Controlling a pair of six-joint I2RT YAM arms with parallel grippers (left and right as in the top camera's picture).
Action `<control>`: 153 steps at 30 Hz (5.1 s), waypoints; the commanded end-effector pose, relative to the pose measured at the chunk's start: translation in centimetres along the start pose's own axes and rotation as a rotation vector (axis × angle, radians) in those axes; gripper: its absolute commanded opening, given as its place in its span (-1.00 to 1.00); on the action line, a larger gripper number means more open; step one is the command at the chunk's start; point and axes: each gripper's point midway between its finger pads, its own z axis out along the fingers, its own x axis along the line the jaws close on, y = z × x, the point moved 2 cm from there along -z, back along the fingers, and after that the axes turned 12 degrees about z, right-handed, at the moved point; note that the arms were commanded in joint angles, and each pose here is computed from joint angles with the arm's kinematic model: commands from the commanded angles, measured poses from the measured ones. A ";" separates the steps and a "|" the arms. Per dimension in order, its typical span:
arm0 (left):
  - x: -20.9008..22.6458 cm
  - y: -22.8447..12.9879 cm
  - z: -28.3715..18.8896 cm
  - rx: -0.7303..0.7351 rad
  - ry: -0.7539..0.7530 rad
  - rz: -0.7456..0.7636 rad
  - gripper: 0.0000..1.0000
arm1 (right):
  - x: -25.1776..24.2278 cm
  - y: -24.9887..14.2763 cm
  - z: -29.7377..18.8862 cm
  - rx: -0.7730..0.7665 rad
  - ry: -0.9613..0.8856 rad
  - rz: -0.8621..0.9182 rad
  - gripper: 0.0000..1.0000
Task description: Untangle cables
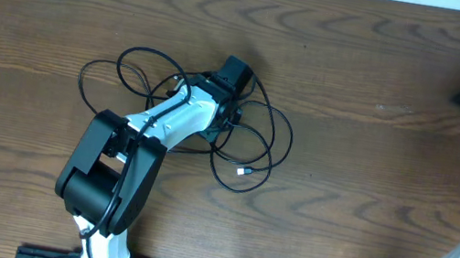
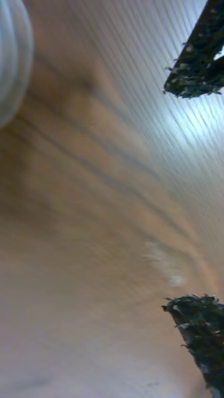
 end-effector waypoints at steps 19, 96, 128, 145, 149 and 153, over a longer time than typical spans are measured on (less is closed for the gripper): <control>-3.8 4.0 -14.4 -0.192 -0.369 0.656 0.10 | 8.6 -20.0 11.0 0.256 0.019 -0.446 0.99; 4.7 7.6 -8.1 0.317 -0.283 0.149 -0.84 | 20.6 -43.3 4.7 0.496 0.330 -1.354 -0.98; 4.5 5.0 -7.6 0.255 -0.097 -0.127 0.07 | 20.3 -45.2 4.6 0.508 0.336 -1.437 -0.98; 4.7 4.2 -3.8 0.291 -0.015 -0.165 -0.61 | 20.2 -45.2 4.5 0.512 0.334 -1.435 -0.98; 4.8 5.0 -3.7 0.279 -0.025 -0.174 -0.85 | 21.2 -45.7 2.0 0.563 0.439 -1.406 -0.98; 6.1 7.1 -3.4 0.238 -0.004 -0.194 -0.85 | 23.7 -44.6 -4.5 0.513 0.619 -1.395 -0.98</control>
